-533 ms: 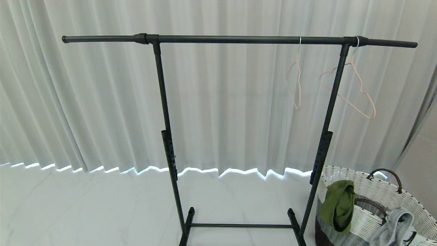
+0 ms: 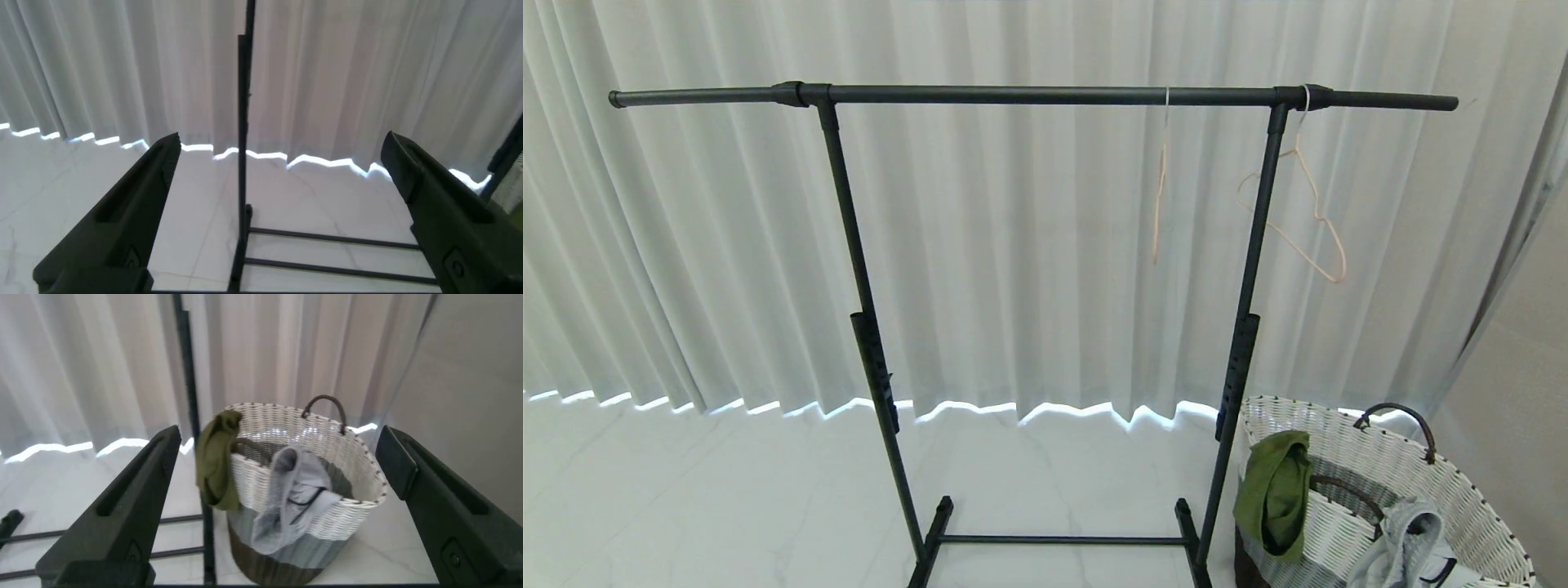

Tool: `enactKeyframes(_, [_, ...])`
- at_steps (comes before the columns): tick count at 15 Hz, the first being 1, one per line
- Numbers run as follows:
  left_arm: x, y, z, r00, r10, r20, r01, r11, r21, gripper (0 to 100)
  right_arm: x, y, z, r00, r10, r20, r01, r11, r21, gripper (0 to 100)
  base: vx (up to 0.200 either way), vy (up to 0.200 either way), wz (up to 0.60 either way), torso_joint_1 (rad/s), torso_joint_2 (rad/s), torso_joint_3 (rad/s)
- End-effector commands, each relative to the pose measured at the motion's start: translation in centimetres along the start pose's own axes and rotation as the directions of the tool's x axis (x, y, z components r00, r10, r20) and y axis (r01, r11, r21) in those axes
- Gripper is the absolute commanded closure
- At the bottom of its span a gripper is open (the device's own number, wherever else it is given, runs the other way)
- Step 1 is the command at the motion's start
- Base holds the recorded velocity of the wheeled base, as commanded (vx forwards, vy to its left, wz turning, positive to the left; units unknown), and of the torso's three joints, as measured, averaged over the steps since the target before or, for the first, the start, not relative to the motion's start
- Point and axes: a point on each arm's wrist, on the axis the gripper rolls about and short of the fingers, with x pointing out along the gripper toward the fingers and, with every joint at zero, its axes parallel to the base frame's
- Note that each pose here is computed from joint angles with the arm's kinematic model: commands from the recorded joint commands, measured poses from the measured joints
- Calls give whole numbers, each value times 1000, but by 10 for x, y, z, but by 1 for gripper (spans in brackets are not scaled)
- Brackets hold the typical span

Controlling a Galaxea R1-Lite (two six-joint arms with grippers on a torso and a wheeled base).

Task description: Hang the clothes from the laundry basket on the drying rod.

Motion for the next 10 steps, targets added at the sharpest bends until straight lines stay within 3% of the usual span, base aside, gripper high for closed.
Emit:
enactKeyframes(1, [0, 0, 0, 1000, 2, 0, -2, 1000, 0, 0, 0, 0, 0, 1000, 0, 1, 0, 1000, 2, 0, 0, -200, 0, 2, 7, 2])
enactKeyframes(2, [0, 0, 0, 1000, 0, 0, 0, 1000, 0, 0, 0, 0, 0, 1000, 0, 1, 0, 1000, 2, 0, 0, -200, 0, 2, -7, -2])
enactKeyframes(10, [0, 0, 0, 1000, 2, 0, -2, 1000, -3, 0, 0, 0, 0, 1000, 0, 1, 0, 1000, 2, 0, 0, 0, 0, 0, 0, 0])
